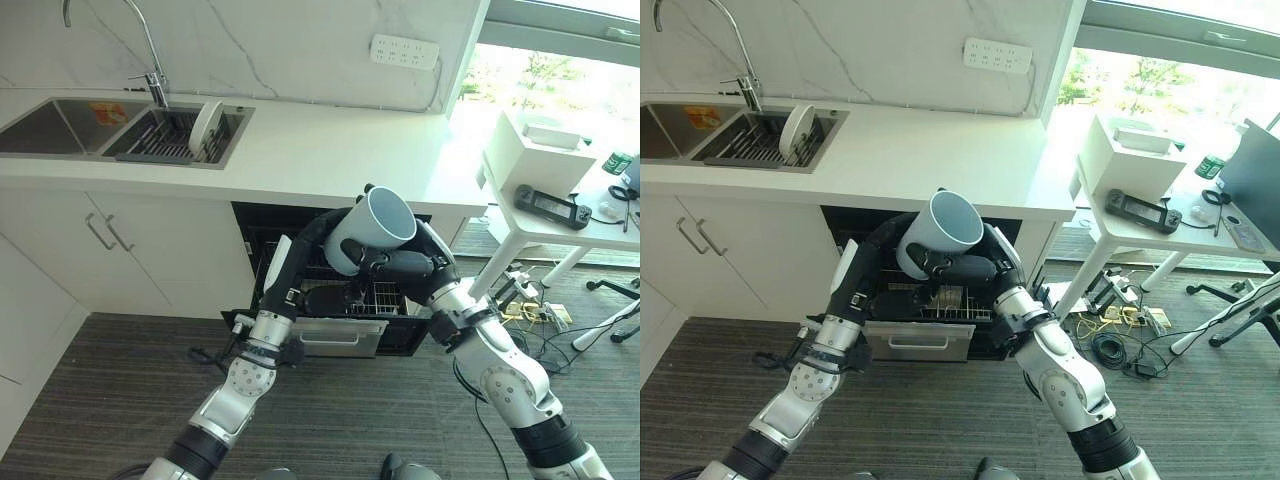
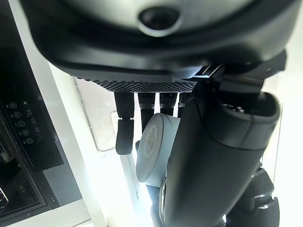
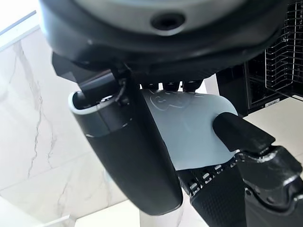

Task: Place the dishes in the dishwasher.

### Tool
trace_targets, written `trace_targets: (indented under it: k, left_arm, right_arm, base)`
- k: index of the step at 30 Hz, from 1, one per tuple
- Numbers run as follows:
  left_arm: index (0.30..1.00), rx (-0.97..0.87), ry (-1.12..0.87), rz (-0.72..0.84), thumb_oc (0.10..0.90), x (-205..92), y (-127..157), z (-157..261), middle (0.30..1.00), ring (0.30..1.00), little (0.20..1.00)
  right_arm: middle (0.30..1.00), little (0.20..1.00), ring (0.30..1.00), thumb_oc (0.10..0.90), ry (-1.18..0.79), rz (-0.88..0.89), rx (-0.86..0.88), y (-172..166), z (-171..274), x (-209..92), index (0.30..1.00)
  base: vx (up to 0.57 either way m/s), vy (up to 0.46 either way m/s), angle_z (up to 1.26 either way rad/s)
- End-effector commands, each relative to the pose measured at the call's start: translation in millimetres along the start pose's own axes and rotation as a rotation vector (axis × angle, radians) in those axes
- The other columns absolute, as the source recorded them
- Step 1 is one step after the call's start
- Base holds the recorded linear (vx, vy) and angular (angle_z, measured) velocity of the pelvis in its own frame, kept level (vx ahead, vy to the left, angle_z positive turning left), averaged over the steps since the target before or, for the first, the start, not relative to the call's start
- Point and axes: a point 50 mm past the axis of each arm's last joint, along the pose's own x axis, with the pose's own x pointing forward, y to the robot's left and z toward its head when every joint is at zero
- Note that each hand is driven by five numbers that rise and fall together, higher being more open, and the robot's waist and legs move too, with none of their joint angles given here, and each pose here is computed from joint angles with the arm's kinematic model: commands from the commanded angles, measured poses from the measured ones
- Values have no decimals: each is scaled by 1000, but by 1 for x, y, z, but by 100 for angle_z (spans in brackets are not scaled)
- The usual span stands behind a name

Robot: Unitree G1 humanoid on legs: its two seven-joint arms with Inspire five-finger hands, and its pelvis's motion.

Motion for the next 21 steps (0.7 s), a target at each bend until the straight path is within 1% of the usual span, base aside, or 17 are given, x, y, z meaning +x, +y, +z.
trace_targets:
  k: [1, 9, 13, 15, 16, 17, 18, 21]
  left_arm:
    - [300, -72, -326, -83, 400, 21, -13, 55, 300, 300, 300]
    - [300, -78, -323, -76, 400, 20, -12, 55, 300, 300, 300]
    - [300, -76, -315, -55, 400, 19, -9, 53, 300, 300, 300]
    - [300, -80, -290, -24, 400, 18, -5, 49, 300, 300, 300]
    - [411, -81, -285, -20, 474, 18, -5, 49, 411, 411, 411]
    - [813, -81, -279, -18, 742, 18, -5, 48, 813, 813, 813]
    - [900, -80, -271, -12, 800, 18, -4, 47, 900, 900, 900]
    - [900, -75, -252, 17, 800, 16, 1, 43, 900, 900, 900]
  right_arm:
    - [300, 300, 300, 400, -273, 204, -29, 39, 54, 16, 300]
    - [300, 300, 300, 400, -268, 183, -45, 36, 53, 15, 300]
    - [300, 300, 300, 400, -268, 166, -59, 33, 52, 14, 300]
    - [300, 300, 300, 400, -282, 130, -65, 28, 54, 13, 300]
    - [300, 300, 300, 400, -285, 122, -64, 27, 54, 13, 300]
    - [300, 300, 300, 400, -291, 114, -64, 25, 54, 13, 300]
    - [300, 300, 300, 400, -296, 104, -63, 24, 55, 12, 300]
    - [300, 300, 300, 400, -316, 65, -69, 17, 57, 10, 300]
  base:
    - [0, 0, 0]
    - [0, 0, 0]
    - [0, 0, 0]
    - [0, 0, 0]
    - [0, 0, 0]
    - [0, 0, 0]
    - [0, 0, 0]
    - [0, 0, 0]
